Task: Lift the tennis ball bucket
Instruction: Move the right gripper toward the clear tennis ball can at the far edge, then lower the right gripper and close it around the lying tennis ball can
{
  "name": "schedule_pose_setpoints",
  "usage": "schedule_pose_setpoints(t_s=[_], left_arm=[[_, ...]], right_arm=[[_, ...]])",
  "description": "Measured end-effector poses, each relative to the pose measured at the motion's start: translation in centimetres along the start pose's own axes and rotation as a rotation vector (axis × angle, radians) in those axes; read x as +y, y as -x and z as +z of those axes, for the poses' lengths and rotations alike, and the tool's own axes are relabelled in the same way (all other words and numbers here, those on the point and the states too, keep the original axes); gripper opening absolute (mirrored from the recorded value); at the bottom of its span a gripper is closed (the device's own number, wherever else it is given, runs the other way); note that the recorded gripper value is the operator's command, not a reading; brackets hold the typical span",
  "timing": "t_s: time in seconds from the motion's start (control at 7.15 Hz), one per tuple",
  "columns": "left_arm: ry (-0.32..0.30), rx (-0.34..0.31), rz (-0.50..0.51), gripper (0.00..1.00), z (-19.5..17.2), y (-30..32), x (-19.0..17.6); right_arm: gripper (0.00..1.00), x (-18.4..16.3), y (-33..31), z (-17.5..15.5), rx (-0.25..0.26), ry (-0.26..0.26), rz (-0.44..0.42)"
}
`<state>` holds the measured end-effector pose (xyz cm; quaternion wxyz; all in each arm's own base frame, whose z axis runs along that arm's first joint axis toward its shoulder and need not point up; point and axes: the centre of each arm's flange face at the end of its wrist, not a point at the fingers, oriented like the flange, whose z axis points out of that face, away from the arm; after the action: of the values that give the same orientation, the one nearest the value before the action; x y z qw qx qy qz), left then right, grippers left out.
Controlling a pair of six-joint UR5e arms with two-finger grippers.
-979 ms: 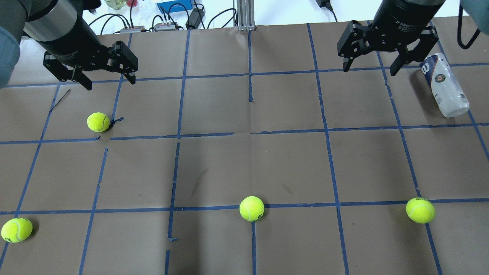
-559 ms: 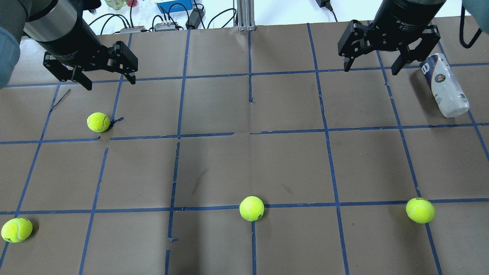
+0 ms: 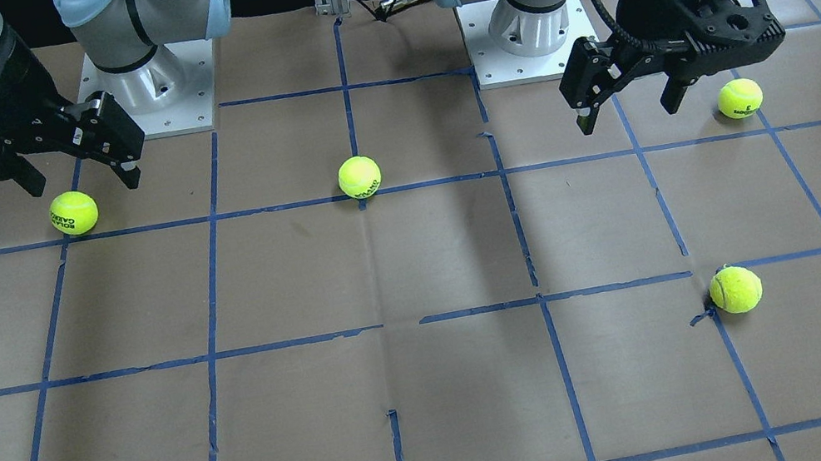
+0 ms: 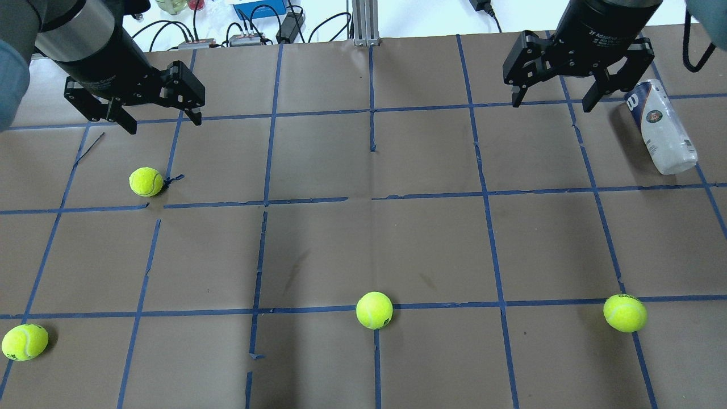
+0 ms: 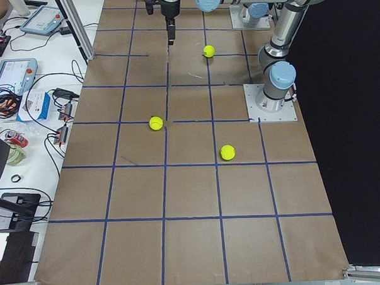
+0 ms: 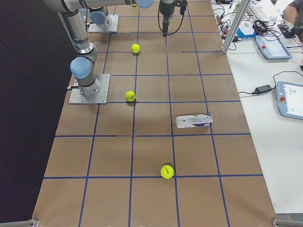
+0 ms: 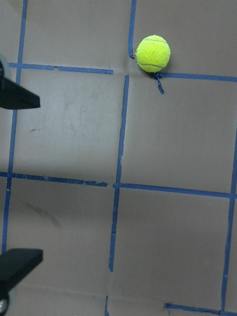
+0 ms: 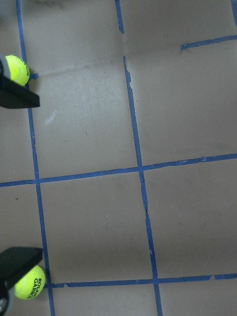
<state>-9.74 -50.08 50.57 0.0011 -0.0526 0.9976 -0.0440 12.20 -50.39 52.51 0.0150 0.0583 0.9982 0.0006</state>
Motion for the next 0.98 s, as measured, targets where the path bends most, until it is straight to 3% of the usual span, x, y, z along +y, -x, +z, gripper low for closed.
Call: schedule_pose_setpoints(t_s=[0.56, 0.84, 0.98], left_arm=[[0.0, 0.0, -0.001, 1.0, 0.0, 0.0, 0.0], [-0.001, 0.0, -0.001, 1.0, 0.0, 0.1, 0.0], [0.0, 0.0, -0.001, 1.0, 0.0, 0.1, 0.0]], right_arm=[[1.0, -0.6, -0.8, 1.8, 0.007, 0.069, 0.015], [1.0, -7.3, -8.2, 6.4, 0.029, 0.081, 0.091], [1.0, -11.5, -14.0, 9.1, 0.043, 0.041, 0.121]])
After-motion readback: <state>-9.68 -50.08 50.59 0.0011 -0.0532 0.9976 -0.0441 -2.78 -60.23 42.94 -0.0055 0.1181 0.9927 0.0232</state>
